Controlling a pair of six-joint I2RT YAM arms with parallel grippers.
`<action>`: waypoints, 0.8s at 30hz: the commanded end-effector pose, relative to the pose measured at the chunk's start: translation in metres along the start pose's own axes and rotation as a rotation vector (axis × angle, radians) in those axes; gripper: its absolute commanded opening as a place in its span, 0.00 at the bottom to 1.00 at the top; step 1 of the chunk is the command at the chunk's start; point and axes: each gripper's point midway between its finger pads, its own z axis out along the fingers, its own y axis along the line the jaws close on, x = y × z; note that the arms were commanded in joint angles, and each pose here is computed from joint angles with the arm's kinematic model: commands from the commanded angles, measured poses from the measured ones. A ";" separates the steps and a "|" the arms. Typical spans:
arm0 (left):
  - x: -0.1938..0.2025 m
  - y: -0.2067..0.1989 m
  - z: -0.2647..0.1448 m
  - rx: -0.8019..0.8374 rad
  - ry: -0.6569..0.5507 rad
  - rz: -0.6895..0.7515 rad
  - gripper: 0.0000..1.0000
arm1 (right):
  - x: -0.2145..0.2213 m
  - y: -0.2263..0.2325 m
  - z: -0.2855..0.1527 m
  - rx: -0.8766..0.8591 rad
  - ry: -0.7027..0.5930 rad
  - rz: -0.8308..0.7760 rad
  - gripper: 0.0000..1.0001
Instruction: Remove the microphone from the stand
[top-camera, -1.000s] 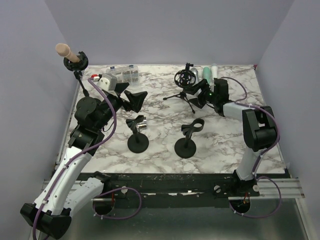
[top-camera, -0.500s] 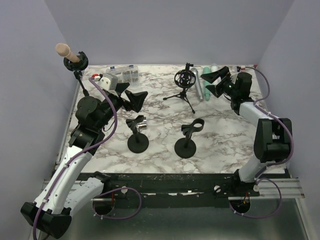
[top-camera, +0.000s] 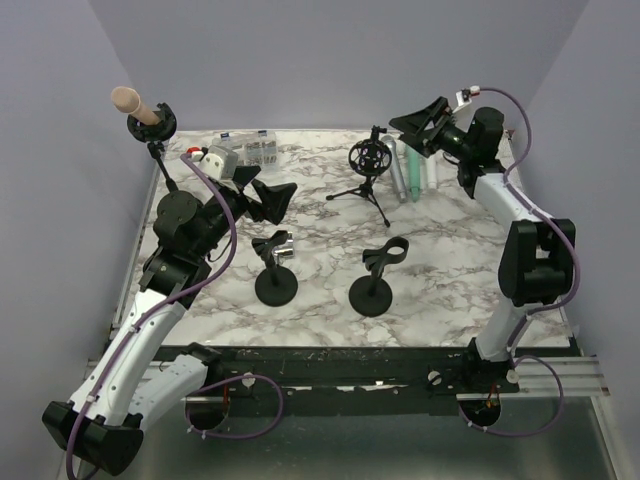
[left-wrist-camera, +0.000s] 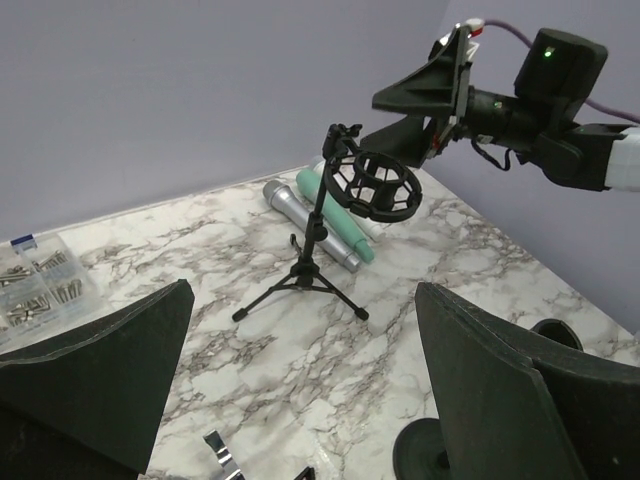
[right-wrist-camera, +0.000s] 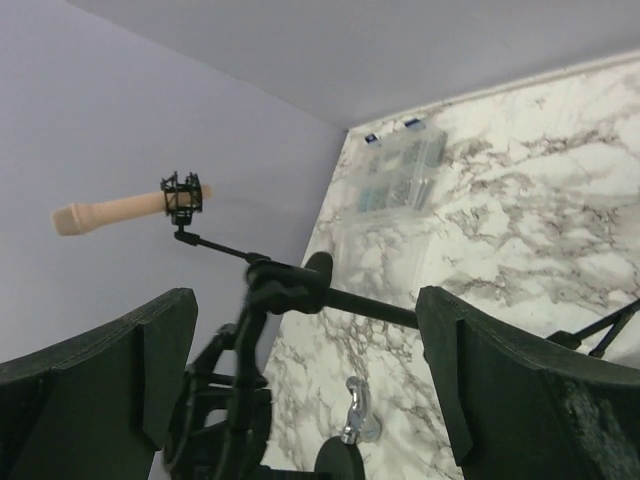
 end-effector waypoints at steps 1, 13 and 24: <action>0.003 -0.005 0.002 0.032 0.001 -0.006 0.97 | 0.042 -0.030 0.014 0.039 0.151 0.010 1.00; 0.008 -0.004 0.005 0.030 0.016 -0.010 0.97 | 0.047 -0.061 0.008 0.193 0.124 -0.020 1.00; 0.006 -0.004 0.004 0.026 0.008 -0.010 0.96 | 0.051 -0.109 0.003 0.329 0.060 0.030 1.00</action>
